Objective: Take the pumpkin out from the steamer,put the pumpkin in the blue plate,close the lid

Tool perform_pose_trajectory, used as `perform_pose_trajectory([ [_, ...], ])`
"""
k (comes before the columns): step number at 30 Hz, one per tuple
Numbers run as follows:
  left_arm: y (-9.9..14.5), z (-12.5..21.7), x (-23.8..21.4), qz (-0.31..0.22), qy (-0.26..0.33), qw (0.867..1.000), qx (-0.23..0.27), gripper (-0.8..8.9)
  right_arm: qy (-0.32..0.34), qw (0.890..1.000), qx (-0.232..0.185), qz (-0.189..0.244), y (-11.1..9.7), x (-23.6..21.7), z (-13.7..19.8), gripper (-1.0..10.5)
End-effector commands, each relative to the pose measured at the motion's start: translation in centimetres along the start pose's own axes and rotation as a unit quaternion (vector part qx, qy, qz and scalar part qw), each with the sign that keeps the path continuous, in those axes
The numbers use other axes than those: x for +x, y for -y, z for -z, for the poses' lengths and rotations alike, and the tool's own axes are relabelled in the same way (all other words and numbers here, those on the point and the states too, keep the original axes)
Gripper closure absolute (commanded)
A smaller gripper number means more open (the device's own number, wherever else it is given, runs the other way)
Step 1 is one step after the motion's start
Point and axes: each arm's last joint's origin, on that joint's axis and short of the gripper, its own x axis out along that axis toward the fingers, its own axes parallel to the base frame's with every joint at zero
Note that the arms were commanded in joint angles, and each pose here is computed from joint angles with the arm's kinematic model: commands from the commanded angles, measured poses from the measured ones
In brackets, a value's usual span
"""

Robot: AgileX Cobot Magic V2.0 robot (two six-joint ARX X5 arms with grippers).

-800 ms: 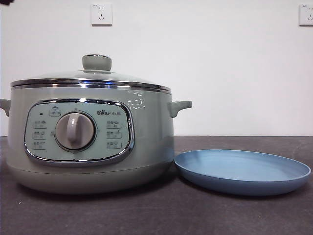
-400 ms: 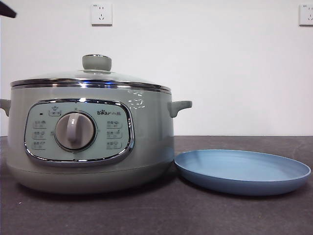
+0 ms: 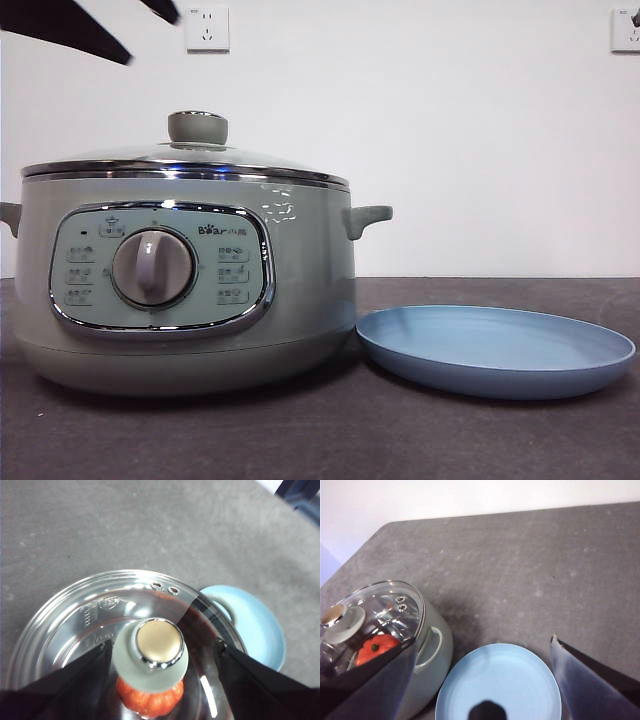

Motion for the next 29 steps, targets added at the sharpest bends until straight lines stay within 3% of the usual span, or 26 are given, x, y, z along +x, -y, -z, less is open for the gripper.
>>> perform_pose_trajectory([
  [1,0.5,-0.1,1.7,-0.011,-0.022,0.999,0.032,4.68,0.001,1.0,-0.005,-0.001,-0.1,-0.1,-0.1,5.1],
  [11,0.5,0.8,6.6,-0.018,-0.084,0.995,0.049,4.68,0.001,1.0,-0.005,-0.001,-0.1,-0.1,-0.1,5.1],
  [19,0.8,0.8,7.0,-0.033,-0.083,0.994,0.069,4.8,0.001,1.0,-0.005,0.0,-0.1,0.0,-0.1,5.1],
  [24,0.8,0.8,7.0,-0.035,-0.083,0.993,0.081,8.37,-0.008,1.0,-0.001,0.001,0.0,-0.1,0.1,5.1],
  [29,0.8,0.6,6.9,-0.04,-0.077,0.993,0.083,8.22,-0.029,1.0,0.008,0.002,0.0,-0.1,0.6,5.1],
])
